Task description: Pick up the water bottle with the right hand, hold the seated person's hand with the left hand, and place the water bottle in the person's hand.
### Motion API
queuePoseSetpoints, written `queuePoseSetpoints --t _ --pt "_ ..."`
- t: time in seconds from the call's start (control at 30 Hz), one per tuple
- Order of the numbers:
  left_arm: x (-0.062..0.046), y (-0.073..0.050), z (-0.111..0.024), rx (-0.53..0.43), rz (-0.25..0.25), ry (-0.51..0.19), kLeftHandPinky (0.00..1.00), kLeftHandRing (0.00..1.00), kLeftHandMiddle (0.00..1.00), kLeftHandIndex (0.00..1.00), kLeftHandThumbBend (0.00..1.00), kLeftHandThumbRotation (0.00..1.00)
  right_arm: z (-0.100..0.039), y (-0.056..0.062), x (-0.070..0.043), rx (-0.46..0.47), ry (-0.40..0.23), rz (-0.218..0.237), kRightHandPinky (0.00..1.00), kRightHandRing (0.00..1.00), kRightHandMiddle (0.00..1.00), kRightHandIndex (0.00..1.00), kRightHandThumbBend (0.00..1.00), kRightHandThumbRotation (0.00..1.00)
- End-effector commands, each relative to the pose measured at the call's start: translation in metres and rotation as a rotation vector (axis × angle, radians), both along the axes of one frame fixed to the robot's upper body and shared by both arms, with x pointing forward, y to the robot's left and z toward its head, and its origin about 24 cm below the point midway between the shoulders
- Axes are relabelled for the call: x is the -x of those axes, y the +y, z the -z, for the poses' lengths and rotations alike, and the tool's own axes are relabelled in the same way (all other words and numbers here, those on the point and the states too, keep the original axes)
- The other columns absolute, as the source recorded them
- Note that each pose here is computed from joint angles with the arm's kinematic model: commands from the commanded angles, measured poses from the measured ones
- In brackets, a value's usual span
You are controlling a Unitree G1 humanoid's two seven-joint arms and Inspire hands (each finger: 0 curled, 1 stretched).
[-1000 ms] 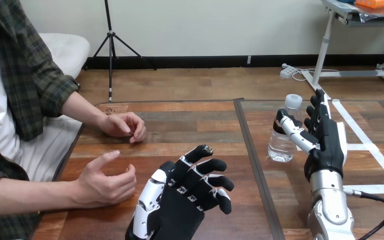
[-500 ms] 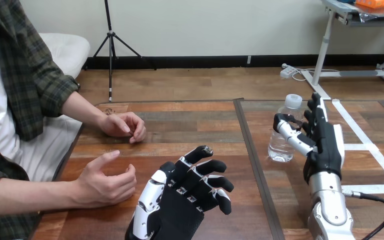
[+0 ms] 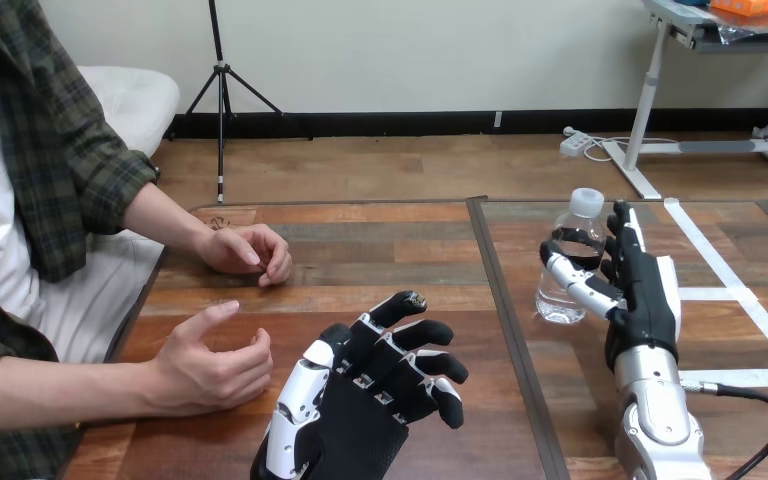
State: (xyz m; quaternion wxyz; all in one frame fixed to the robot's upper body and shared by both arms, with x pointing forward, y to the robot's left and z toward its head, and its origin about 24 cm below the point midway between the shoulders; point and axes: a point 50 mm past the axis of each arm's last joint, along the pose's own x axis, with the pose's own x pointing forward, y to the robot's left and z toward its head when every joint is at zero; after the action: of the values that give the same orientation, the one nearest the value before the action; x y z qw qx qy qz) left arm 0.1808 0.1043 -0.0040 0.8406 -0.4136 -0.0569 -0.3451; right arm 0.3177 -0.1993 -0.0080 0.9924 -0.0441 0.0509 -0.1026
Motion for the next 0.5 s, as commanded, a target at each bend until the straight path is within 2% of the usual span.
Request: queuePoseSetpoints --t 0.0,0.37,0.47 --pt "-0.0049 -0.0106 -0.0110 0.066 -0.036 -0.049 0.42 0.60 0.66 0.70 0.00 0.85 -0.0390 0.0041 -0.0294 0.039 -0.109 -0.027 1.00 1.00 1.00 1.00 0.52 0.00" --pt "-0.0043 -0.0094 -0.0115 0.063 -0.036 -0.051 0.42 0.60 0.66 0.70 0.00 0.85 -0.0399 0.0060 -0.0331 0.081 -0.080 -0.032 0.97 0.96 1.00 1.00 0.53 0.00" --pt "-0.0043 -0.0092 -0.0116 0.065 -0.039 -0.051 0.42 0.59 0.66 0.70 0.00 0.85 -0.0405 0.0067 -0.0339 0.087 -0.078 -0.030 0.91 0.91 1.00 1.00 0.54 0.00"
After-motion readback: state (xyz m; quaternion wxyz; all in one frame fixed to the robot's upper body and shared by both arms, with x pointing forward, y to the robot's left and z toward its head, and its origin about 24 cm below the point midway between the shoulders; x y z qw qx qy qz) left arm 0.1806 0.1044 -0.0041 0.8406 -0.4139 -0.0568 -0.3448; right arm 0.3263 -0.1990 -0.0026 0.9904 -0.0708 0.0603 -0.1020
